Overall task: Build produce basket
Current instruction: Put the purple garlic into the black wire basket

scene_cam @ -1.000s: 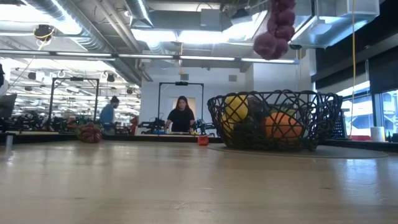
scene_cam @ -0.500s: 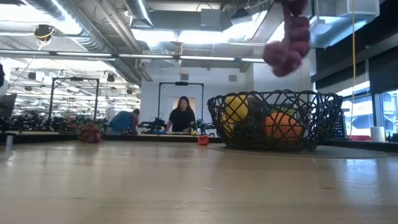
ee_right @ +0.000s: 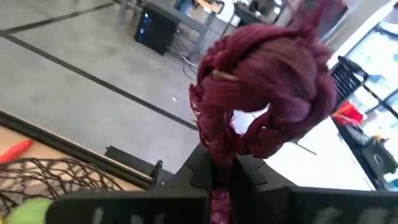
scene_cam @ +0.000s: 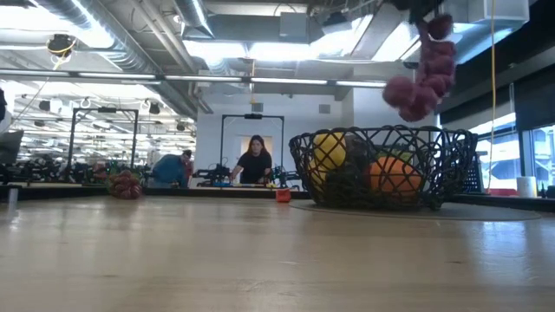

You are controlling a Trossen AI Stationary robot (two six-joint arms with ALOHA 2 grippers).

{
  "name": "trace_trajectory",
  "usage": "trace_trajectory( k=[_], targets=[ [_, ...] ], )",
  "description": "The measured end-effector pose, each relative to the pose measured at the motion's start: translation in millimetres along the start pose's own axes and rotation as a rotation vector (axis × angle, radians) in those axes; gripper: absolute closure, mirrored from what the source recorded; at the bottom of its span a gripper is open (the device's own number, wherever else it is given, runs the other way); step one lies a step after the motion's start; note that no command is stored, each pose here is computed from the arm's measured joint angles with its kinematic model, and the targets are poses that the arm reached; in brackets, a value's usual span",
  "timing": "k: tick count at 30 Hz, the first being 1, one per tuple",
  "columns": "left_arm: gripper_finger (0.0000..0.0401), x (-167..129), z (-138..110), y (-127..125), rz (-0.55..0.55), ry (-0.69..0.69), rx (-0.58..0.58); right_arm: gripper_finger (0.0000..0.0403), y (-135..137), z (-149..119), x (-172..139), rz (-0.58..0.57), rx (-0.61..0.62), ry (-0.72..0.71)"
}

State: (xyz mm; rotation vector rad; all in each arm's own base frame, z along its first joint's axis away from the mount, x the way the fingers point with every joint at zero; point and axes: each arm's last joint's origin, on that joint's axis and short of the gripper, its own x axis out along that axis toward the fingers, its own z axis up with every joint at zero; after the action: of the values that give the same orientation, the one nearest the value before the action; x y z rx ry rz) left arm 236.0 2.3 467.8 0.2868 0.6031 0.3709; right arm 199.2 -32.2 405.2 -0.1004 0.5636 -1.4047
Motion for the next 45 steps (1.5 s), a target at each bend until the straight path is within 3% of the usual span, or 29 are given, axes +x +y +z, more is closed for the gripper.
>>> trace_trajectory(
  k=[9,15,23,34,45],
  targets=[
    [0.0291,0.2,-0.1,0.4,0.001,0.001,0.0,0.0387,8.7,-40.1,20.0,-0.055,-0.069,0.054],
    [0.0291,2.7,-1.2,6.1,0.024,0.011,-0.013,0.039,25.4,-53.0,27.4,-0.046,-0.068,0.038],
    [0.0291,5.2,-2.4,12.0,0.04,0.021,-0.027,0.0389,42.8,-74.0,37.0,-0.039,-0.164,0.034],
    [0.0291,6.0,-2.7,13.4,0.029,0.021,-0.032,0.0386,48.2,-92.0,48.1,-0.047,-0.195,0.081],
    [0.0291,6.0,-2.8,13.3,0.029,0.021,-0.032,0.0327,47.4,-94.2,55.9,0.013,-0.183,0.204]
  ],
)
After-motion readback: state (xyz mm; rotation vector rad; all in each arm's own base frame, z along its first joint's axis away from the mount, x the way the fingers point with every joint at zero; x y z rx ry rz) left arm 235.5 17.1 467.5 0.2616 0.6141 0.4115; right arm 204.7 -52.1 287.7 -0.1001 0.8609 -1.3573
